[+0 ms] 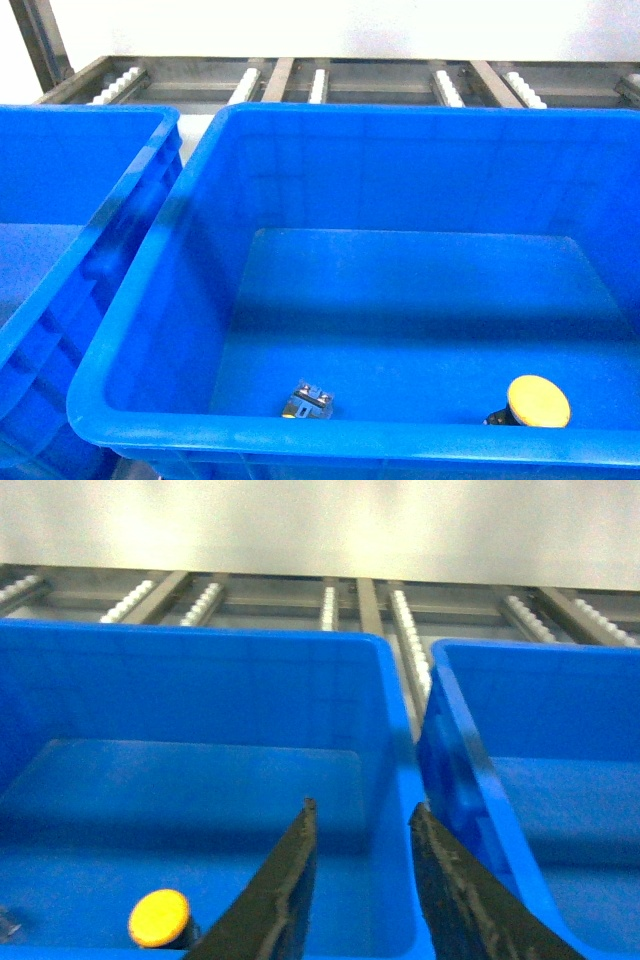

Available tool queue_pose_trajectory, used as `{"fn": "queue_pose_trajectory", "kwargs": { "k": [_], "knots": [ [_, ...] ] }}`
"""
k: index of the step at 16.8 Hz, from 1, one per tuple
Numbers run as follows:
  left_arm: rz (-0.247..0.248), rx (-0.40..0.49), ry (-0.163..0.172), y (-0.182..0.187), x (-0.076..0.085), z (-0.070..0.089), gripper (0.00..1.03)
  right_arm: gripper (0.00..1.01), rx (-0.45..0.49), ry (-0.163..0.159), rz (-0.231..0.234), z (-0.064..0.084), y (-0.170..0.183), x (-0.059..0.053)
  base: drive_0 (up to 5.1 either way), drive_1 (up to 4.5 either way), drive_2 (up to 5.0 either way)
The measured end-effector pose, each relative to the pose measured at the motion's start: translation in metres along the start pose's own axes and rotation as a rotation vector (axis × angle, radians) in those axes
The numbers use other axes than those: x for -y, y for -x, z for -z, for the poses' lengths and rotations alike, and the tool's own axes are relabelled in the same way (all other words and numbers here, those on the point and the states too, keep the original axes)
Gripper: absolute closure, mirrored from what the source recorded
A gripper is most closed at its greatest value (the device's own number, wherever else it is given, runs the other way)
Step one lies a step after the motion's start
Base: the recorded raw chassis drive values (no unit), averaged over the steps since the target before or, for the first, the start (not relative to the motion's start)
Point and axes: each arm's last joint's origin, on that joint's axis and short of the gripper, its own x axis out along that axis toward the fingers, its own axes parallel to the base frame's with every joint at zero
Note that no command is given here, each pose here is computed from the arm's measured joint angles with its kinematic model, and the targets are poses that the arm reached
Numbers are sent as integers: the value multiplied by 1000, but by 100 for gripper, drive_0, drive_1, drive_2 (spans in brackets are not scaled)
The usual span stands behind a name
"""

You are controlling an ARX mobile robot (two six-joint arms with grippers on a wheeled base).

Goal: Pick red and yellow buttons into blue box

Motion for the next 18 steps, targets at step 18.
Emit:
{"fn": "queue_pose_trajectory", "kwargs": {
  "k": [18],
  "knots": [
    [5, 15, -2, 30, -1, 39, 101, 99, 5, 4, 6, 20, 0, 1, 0, 0, 0]
  ]
}}
